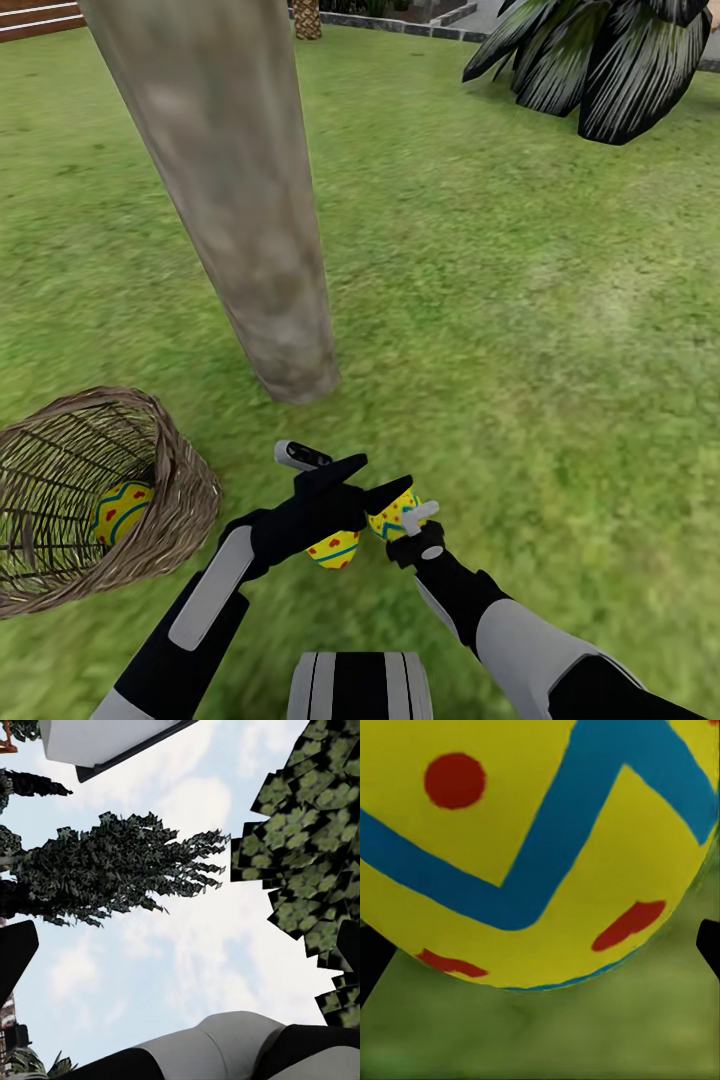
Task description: Take the three Easter eggs out of the wicker basket on the lawn in the garden, then place them on the lawn next to a single tree (choose any tree) so that all three eggs are next to the same tree and none are left in the basket.
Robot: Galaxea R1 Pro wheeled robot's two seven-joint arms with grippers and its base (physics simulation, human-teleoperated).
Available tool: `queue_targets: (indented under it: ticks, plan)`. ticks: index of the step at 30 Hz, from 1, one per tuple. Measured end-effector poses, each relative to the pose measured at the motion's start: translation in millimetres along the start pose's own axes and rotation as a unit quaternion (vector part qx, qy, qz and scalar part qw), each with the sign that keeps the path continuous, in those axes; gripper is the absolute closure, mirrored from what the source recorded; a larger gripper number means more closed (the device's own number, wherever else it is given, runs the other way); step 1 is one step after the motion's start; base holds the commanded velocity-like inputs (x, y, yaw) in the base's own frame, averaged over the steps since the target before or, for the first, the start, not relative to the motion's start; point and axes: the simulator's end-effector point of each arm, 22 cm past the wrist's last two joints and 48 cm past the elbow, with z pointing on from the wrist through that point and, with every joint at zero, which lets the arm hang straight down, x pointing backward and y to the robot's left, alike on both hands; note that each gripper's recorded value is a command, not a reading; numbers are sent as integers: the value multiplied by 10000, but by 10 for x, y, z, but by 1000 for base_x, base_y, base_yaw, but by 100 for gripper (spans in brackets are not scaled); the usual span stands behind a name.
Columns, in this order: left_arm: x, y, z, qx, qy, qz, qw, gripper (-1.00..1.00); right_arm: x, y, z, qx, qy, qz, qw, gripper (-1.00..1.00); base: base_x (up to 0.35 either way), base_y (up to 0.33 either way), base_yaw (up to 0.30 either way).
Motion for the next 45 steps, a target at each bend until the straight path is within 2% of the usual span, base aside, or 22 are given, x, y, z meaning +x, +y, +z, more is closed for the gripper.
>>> queue_targets:
  ticks: [21,29,30,33,36,38,41,43,45]
  plan:
    - [148,-327,221,104,219,300,9993,-100,-363,-171,-268,174,-322,12,9993,-100,0,0,0]
    - [272,-505,325,184,435,400,9981,-100,-517,-244,-388,217,-438,52,9988,-100,-2,0,0]
    - [277,-526,324,189,449,413,9980,-100,-506,-260,-400,226,-386,84,9990,-100,-183,14,0]
    - [296,-579,333,202,484,452,9976,-100,-496,-359,-434,279,-297,399,9984,-100,-298,68,0]
    - [333,-631,376,236,525,492,9971,-100,-498,-435,-472,270,-256,566,9977,-100,-324,91,0]
    - [364,-664,411,263,558,513,9968,-100,-471,-584,-493,313,-244,715,9966,-100,-326,94,0]
    - [394,-715,439,283,596,558,9963,-100,-485,-660,-536,357,-242,737,9964,-100,-327,94,0]
    - [419,-751,459,297,628,588,9958,-100,-441,-669,-564,341,-92,725,9967,-100,-327,94,0]
    - [447,-801,483,325,664,634,9952,-100,-395,-725,-597,144,54,744,9971,-100,-327,94,0]
